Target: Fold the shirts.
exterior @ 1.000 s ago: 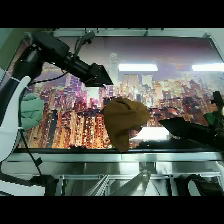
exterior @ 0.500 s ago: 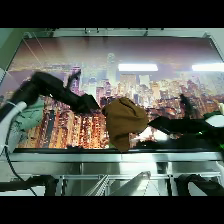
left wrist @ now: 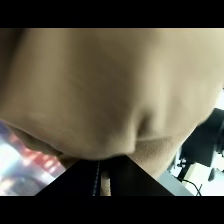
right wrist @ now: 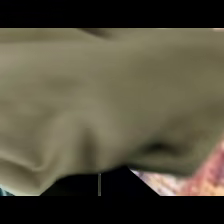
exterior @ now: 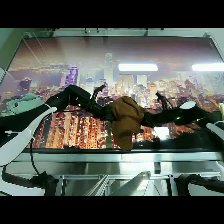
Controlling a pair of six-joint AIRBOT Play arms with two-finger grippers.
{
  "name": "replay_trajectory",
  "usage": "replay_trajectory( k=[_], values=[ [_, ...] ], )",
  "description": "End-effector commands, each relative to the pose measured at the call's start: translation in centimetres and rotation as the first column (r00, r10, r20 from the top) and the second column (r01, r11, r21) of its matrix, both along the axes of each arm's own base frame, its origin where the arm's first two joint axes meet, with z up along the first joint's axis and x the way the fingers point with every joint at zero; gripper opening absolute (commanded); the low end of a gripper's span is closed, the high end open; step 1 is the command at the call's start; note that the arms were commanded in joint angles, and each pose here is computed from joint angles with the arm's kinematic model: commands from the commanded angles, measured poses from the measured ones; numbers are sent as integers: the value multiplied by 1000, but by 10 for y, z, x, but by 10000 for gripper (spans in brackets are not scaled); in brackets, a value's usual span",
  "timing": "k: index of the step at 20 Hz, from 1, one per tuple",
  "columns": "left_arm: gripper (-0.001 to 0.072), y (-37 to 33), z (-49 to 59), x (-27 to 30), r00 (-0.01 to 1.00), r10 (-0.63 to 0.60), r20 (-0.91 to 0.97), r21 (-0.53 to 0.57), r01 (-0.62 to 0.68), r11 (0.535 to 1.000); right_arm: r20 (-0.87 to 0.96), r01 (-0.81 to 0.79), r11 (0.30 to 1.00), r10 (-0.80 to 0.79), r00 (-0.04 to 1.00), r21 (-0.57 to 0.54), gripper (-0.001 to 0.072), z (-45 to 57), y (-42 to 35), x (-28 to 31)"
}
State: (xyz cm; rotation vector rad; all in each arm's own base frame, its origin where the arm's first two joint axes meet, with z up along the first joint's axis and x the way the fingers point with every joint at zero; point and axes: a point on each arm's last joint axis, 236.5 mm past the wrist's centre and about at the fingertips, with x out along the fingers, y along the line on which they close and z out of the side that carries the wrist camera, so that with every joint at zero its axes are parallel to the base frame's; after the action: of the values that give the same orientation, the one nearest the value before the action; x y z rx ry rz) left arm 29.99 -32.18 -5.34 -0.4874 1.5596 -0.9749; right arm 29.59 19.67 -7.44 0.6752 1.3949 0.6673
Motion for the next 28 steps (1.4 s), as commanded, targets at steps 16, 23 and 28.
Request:
replay_trajectory(
  k=[16,23,28],
  values=[
    [315,68,293,-18,798,-38,602,-25,66,998,841,70,989,-145,522,128,15,374,-40,-33],
    [647,54,96,7,960,-43,277,103,15,995,411,160,985,-123,904,-59,17,122,-56,25],
    [648,59,36,-12,1000,10,11,62,-11,998,100,112,975,-94,991,-192,462,7,-92,11]
  ],
)
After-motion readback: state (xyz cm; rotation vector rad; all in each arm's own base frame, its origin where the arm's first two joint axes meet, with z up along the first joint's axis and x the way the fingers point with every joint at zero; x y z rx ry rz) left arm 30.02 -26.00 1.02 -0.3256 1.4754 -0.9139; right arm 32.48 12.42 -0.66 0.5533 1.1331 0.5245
